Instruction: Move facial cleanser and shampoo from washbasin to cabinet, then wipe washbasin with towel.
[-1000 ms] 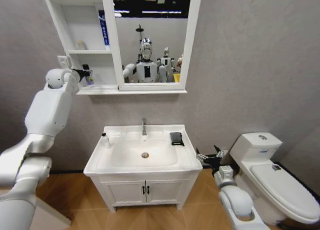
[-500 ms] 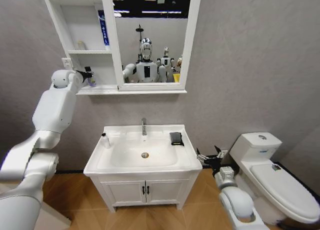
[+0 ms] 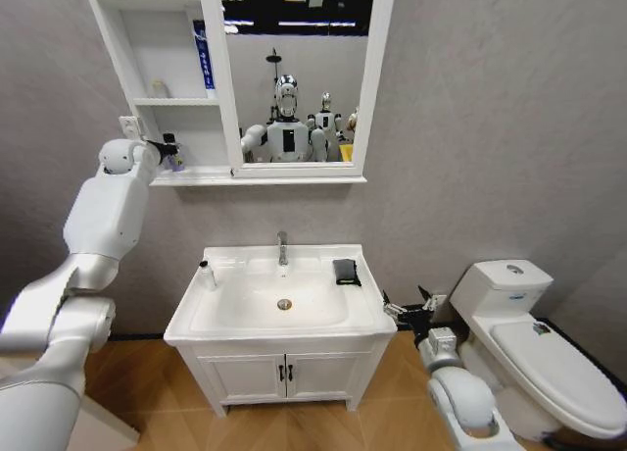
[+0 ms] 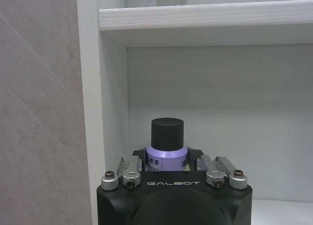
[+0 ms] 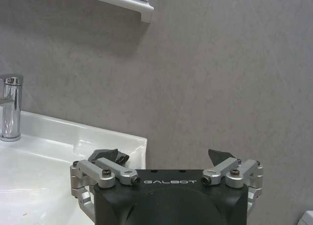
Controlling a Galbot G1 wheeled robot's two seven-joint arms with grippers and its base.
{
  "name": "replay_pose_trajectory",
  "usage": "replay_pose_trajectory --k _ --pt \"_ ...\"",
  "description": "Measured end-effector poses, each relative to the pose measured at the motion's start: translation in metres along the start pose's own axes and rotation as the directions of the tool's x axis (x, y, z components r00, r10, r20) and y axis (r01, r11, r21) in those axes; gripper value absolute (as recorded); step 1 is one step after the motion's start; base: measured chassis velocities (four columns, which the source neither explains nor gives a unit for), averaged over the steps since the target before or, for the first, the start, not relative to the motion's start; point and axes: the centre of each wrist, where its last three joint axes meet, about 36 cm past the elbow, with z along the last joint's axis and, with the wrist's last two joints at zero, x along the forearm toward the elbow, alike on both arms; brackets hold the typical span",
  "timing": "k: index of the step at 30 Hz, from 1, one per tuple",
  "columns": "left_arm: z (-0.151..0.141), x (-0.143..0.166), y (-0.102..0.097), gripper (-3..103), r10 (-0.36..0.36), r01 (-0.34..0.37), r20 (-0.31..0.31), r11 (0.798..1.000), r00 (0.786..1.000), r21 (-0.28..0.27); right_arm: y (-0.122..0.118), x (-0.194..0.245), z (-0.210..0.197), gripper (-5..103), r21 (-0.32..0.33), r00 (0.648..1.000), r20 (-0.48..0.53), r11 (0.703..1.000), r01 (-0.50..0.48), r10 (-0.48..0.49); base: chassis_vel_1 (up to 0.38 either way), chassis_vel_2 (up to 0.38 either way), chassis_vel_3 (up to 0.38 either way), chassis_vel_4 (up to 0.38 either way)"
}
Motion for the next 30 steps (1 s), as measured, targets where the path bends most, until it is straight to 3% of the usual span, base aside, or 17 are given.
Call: replay_pose_trajectory --k 7,9,12,13,16,21,23,30 --pt "0.000 0.002 0.004 40 -0.008 0.008 0.002 1.000 1.000 -0.007 0.000 0.000 0.002 100 0.004 1.000 -0.003 1.000 0.002 -0.002 0.000 0.000 0.000 0.000" --pt "0.001 0.002 0.004 44 -0.008 0.008 0.001 1.000 1.000 -0.007 0.000 0.000 0.002 100 0.004 1.000 -0.003 1.000 0.002 -0.002 0.000 0.000 0.000 0.000" --pt "0.001 0.002 0.002 60 -0.007 0.007 0.000 1.000 1.000 -0.006 0.000 0.000 0.003 100 0.005 1.000 -0.005 1.000 0.002 -0.002 0.000 0.000 0.000 0.000" --pt "0.001 0.002 0.002 60 -0.007 0.007 0.000 1.000 1.000 -0.006 0.000 0.000 0.003 100 0.005 1.000 -0.005 1.000 0.002 -0.002 0.000 0.000 0.000 0.000" --pt "0.002 0.001 0.001 76 -0.007 0.007 -0.001 1.000 1.000 -0.004 0.000 -0.001 0.004 100 0.006 1.000 -0.005 1.000 0.004 -0.004 0.000 0.000 0.000 0.000" --pt "0.000 0.002 0.001 86 -0.004 0.004 0.004 1.000 1.000 -0.001 -0.001 -0.001 0.005 100 0.007 1.000 -0.004 1.000 0.006 -0.006 0.000 0.000 0.000 0.000" --pt "-0.002 0.007 0.002 97 -0.001 0.001 0.016 1.000 1.000 0.004 -0.001 -0.001 0.005 100 0.007 1.000 -0.003 1.000 0.007 -0.007 0.000 0.000 0.000 0.000" --pt "-0.005 0.029 0.010 100 0.001 -0.002 0.036 1.000 0.999 0.003 0.000 -0.002 0.005 100 0.007 1.000 -0.002 1.000 0.014 -0.014 0.000 0.000 0.000 0.000"
